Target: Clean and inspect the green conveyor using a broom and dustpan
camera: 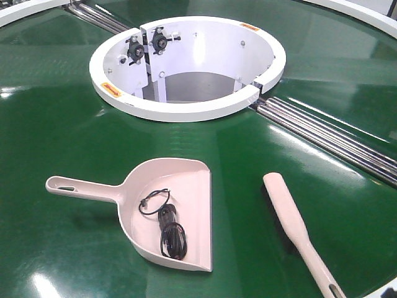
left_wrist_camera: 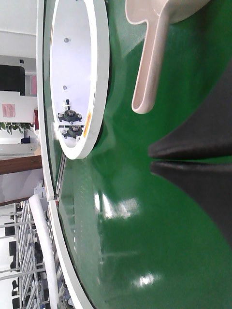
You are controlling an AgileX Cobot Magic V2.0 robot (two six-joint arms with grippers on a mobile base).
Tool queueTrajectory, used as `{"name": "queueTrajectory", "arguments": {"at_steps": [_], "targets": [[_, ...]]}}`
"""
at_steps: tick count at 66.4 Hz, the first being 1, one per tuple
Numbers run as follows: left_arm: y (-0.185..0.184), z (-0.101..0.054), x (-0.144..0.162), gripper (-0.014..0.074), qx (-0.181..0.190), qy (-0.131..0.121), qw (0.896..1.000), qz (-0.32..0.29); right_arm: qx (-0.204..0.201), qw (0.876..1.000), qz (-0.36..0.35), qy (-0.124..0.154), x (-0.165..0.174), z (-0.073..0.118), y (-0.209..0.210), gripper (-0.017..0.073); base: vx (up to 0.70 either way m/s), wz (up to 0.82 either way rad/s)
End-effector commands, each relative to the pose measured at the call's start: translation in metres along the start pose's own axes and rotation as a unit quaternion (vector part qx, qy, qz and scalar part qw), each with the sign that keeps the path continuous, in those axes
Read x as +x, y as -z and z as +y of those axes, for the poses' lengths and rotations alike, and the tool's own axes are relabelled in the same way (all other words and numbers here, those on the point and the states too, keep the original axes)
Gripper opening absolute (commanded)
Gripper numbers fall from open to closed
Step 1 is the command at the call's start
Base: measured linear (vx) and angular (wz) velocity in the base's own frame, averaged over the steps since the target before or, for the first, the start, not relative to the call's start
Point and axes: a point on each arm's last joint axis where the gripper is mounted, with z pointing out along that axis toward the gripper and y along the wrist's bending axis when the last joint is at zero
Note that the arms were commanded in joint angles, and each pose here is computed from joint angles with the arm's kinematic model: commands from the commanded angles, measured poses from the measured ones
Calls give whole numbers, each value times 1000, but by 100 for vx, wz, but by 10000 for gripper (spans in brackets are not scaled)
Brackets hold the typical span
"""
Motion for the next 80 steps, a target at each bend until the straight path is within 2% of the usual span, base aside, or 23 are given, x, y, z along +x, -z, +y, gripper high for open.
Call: {"name": "queueTrajectory", "arguments": {"at_steps": [1,15,80], "targets": [[0,0,1,-23,-2,4,1000,-31,0,999,-39,5,0,0,5,-8,0,0],[0,0,1,-23,-2,4,1000,-31,0,996,-86,25,-4,0,13,-8,0,0],[0,0,1,-23,-2,4,1000,-31,-2,996,-86,25,-4,0,13,-8,0,0]]}}
